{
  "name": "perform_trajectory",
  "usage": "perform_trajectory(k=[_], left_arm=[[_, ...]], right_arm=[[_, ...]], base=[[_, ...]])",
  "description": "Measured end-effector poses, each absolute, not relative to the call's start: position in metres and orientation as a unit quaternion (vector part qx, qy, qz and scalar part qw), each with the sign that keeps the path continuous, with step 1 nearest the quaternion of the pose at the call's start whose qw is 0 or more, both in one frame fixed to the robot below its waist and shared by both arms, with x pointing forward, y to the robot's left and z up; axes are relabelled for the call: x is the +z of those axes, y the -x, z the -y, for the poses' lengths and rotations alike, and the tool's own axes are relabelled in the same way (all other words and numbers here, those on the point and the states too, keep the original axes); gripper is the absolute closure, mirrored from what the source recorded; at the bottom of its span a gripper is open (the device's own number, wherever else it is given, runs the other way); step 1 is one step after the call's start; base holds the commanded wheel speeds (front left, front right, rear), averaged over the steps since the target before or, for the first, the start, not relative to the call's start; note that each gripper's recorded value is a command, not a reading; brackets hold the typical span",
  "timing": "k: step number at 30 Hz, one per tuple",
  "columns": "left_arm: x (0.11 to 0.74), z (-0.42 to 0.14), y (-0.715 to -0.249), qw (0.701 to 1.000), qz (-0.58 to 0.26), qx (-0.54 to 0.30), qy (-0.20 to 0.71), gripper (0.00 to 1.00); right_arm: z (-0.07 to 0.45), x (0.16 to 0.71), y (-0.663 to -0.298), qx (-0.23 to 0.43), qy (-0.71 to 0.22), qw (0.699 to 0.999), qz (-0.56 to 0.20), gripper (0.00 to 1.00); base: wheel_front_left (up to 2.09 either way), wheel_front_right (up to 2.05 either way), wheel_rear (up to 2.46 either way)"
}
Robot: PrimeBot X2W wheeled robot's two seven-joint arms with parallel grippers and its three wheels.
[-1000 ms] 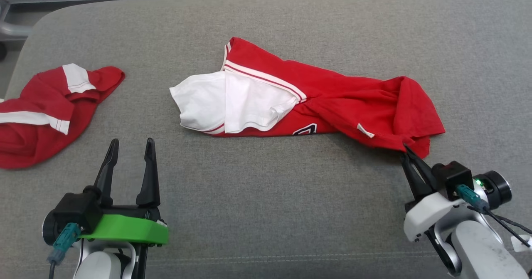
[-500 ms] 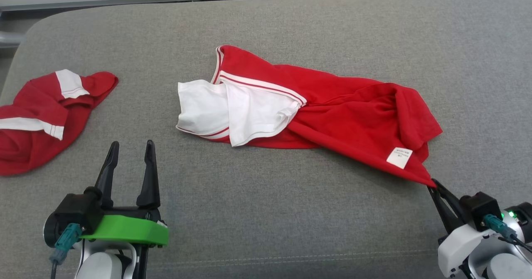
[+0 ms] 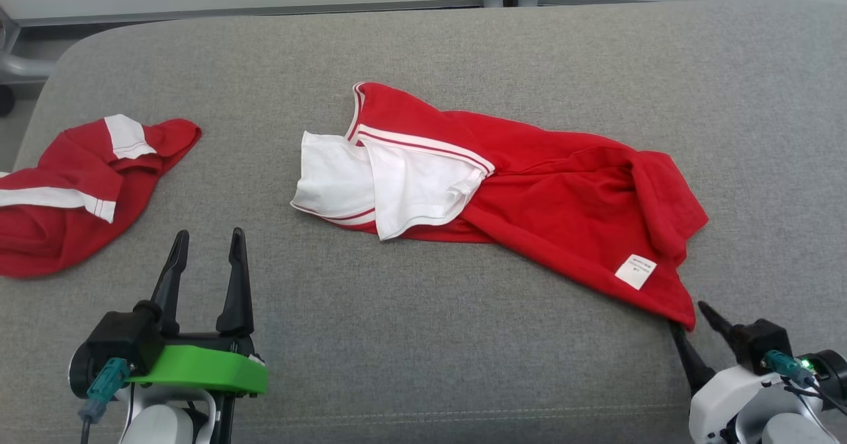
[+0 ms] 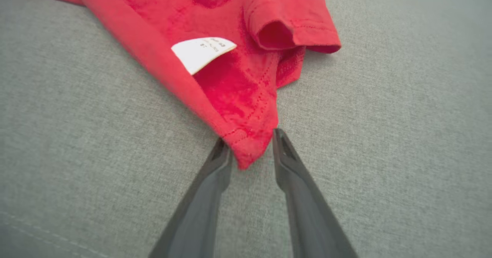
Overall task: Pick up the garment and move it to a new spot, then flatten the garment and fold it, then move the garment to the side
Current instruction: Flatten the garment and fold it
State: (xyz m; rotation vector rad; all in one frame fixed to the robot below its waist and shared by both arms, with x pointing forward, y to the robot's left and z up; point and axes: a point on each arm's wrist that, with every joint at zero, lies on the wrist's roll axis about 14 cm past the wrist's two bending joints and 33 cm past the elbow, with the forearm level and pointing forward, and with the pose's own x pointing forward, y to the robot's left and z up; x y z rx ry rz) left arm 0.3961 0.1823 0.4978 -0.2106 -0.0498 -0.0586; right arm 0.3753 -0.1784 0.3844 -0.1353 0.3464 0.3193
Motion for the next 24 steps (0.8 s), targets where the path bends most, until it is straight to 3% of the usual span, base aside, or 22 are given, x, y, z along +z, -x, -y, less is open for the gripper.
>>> perform_trajectory(k=[7, 24], left_arm=[[0.504, -0.187, -0.393, 0.994, 0.034, -0.025, 0.098, 0.0], [0.528, -0.197, -0.379, 0.997, 0.055, -0.023, 0.046, 0.0]], right_arm=[[0.18, 0.443, -0.401, 0.112, 0.018, 0.991, -0.068, 0.0], [0.144, 0.531, -0.392, 0.122, -0.004, 0.99, 0.075, 0.0]], base=[[0.0, 0.0, 0.0], [0.0, 0.0, 0.0]])
